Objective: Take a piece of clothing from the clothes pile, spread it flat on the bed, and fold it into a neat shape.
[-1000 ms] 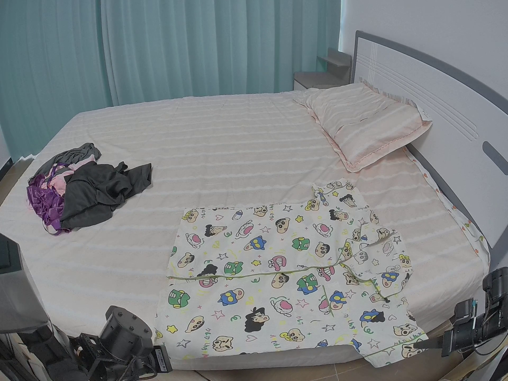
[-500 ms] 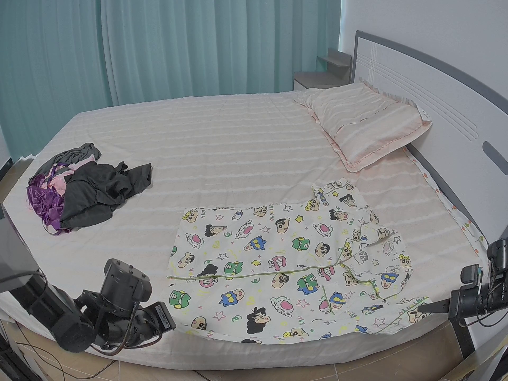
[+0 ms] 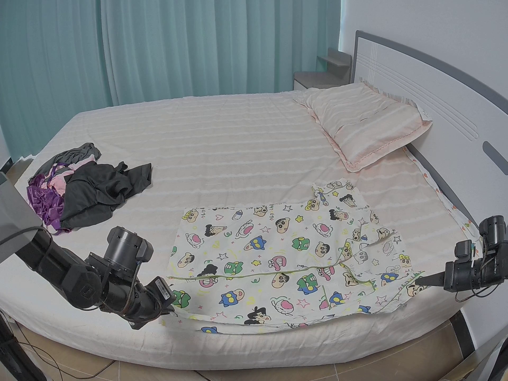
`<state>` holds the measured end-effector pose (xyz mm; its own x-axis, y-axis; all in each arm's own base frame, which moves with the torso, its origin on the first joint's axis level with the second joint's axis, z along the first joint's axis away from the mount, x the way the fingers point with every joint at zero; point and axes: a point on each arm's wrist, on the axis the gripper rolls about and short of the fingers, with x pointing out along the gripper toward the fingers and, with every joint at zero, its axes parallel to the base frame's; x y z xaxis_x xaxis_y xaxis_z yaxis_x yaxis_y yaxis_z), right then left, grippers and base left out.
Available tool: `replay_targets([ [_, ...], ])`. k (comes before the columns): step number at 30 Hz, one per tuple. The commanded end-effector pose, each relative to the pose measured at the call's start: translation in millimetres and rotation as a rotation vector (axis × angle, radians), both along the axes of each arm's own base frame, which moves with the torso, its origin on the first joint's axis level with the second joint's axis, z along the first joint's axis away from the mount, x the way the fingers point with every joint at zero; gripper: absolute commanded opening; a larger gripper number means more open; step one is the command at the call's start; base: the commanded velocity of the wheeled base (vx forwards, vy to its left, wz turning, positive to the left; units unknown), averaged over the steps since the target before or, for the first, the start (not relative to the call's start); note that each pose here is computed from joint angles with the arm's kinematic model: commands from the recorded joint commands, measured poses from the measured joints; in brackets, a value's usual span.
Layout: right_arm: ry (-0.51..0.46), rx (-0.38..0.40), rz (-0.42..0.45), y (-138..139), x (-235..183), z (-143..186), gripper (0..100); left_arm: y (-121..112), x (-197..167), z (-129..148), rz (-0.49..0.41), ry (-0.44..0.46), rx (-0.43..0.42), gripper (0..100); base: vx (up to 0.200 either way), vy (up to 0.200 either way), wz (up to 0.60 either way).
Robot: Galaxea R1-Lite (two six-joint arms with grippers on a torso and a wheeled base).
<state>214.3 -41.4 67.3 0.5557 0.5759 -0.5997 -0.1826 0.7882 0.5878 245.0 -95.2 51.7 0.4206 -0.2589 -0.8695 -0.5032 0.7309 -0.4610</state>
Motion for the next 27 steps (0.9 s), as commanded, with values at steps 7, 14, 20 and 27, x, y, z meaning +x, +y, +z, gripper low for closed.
replay_targets([
  [7, 0.021, 0.006, -0.003, -7, 26, -10, 0, 4, 14, -6, 0.023, 0.031, -0.007, 0, 0.0, 0.0, 0.0],
  [14, 0.02, 0.004, -0.003, -8, 34, -11, 0, 9, 26, 2, 0.031, 0.008, -0.072, 0, 0.0, 0.0, 0.0],
  [20, 0.011, 0.002, -0.003, -11, 43, -12, 0, 18, 38, 10, 0.078, -0.036, -0.093, 0, 0.0, 0.0, 0.0],
  [27, 0.007, 0.002, -0.003, -14, 55, -15, 0, 16, 45, 12, 0.08, -0.049, -0.099, 0, 0.0, 0.0, 0.0],
])
